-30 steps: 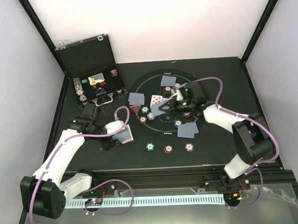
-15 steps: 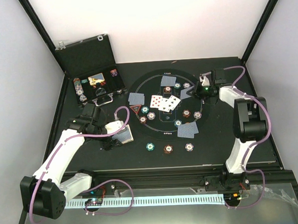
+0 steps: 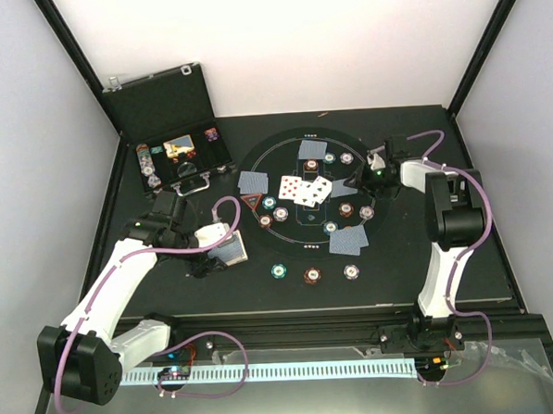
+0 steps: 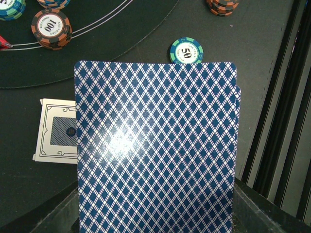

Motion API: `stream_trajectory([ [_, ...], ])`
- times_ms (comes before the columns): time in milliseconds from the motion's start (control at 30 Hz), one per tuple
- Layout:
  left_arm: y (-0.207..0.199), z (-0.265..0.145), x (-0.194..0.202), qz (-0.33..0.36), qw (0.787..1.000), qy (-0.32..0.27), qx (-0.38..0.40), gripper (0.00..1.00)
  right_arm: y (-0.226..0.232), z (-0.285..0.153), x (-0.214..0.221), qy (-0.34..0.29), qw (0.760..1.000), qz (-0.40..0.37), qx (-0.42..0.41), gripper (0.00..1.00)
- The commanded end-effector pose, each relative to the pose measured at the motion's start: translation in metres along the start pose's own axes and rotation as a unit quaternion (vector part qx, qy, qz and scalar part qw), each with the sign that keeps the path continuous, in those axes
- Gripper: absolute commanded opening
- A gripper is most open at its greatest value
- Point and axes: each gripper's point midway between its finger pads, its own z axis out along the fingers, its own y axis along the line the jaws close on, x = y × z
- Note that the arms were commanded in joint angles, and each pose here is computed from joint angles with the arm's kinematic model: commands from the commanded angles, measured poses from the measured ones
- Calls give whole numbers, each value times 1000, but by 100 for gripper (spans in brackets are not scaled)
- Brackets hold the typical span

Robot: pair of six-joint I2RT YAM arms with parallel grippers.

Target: Distribute texas hold em gaming equipment

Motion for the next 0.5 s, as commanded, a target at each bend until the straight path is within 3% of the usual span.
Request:
stream_trajectory([
  [0,1,-8,-11,8,1000,-16,-5,2,-11,-10,-8,-20,998,-11,57,40],
  [67,0,-9,-10,9,1000,-15,-5,1,-15,-20,-12,-38,995,-14,86,51],
  [233,0,-9,-10,10,1000,-15,-5,2,-13,-48,-14,-83,986,-32,144,66],
  [467,-1,-9,-14,9,1000,-22,-1,2,27,-55,24,-90,982,-85,142,73],
])
